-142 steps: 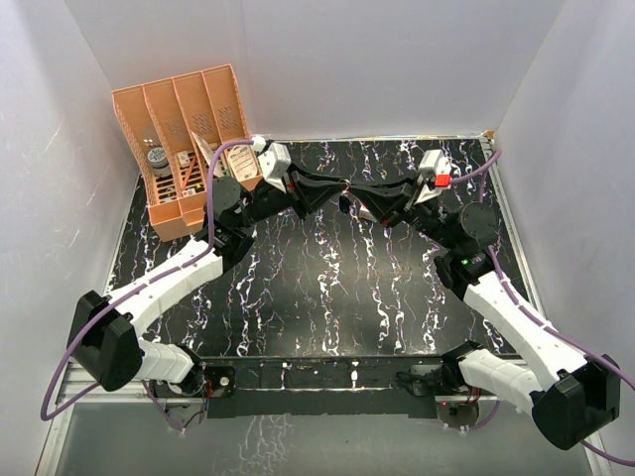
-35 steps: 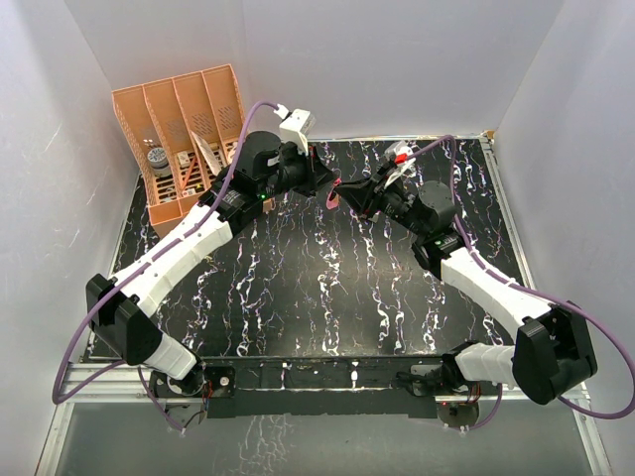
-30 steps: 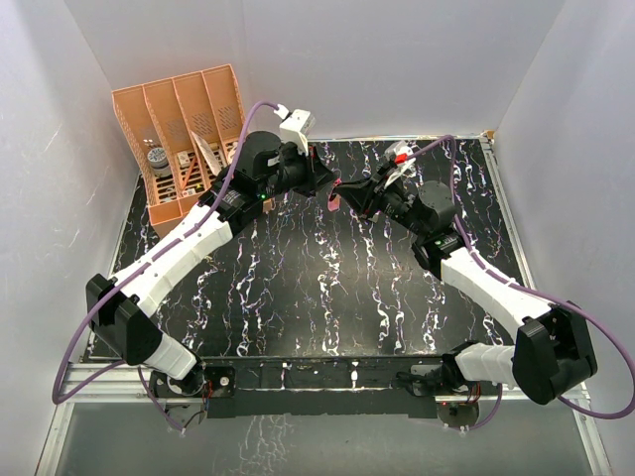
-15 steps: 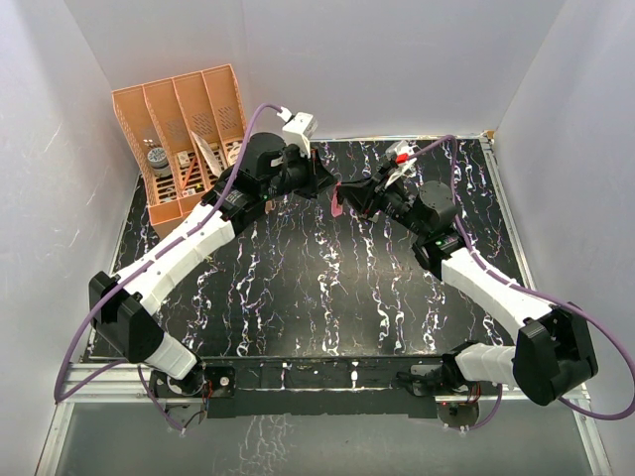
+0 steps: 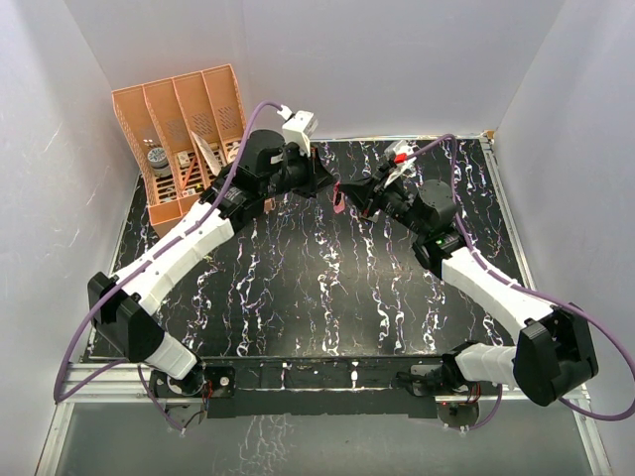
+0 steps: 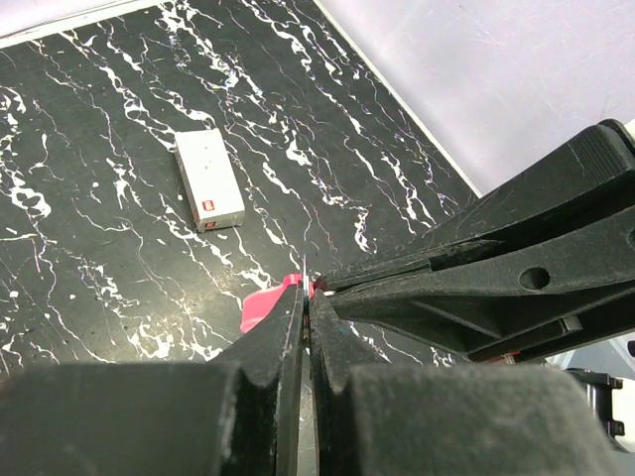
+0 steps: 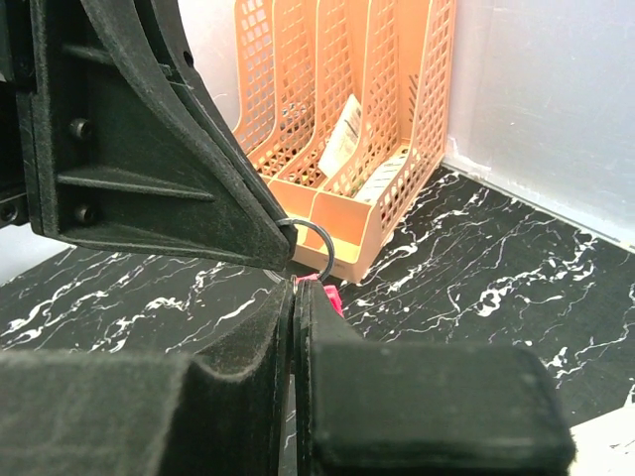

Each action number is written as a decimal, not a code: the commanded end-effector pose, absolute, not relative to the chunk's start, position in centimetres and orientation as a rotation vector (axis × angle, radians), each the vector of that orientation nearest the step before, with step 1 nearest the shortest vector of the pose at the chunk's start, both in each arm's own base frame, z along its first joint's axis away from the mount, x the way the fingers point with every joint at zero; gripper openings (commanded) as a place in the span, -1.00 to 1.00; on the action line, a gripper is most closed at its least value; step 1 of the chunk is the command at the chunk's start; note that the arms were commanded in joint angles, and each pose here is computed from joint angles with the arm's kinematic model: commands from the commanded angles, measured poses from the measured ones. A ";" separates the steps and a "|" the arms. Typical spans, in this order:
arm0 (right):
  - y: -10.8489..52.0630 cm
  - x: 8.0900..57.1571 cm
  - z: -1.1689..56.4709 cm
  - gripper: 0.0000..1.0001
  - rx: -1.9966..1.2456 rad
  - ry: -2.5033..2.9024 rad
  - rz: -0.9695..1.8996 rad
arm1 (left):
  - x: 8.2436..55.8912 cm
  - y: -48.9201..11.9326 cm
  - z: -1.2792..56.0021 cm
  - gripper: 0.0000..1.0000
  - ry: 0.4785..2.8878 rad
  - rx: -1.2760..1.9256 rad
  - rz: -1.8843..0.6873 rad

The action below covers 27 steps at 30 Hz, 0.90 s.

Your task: Put the keys on the keyring

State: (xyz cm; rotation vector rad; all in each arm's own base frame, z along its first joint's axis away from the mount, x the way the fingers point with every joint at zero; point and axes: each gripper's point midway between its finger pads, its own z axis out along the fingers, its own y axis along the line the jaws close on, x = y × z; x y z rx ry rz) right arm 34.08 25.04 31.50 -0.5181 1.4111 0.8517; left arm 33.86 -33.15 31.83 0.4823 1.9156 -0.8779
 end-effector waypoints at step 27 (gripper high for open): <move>22.4 35.4 32.0 -1.00 -0.608 1.351 0.545 | 31.6 -35.2 30.7 -1.00 2.147 0.635 -0.984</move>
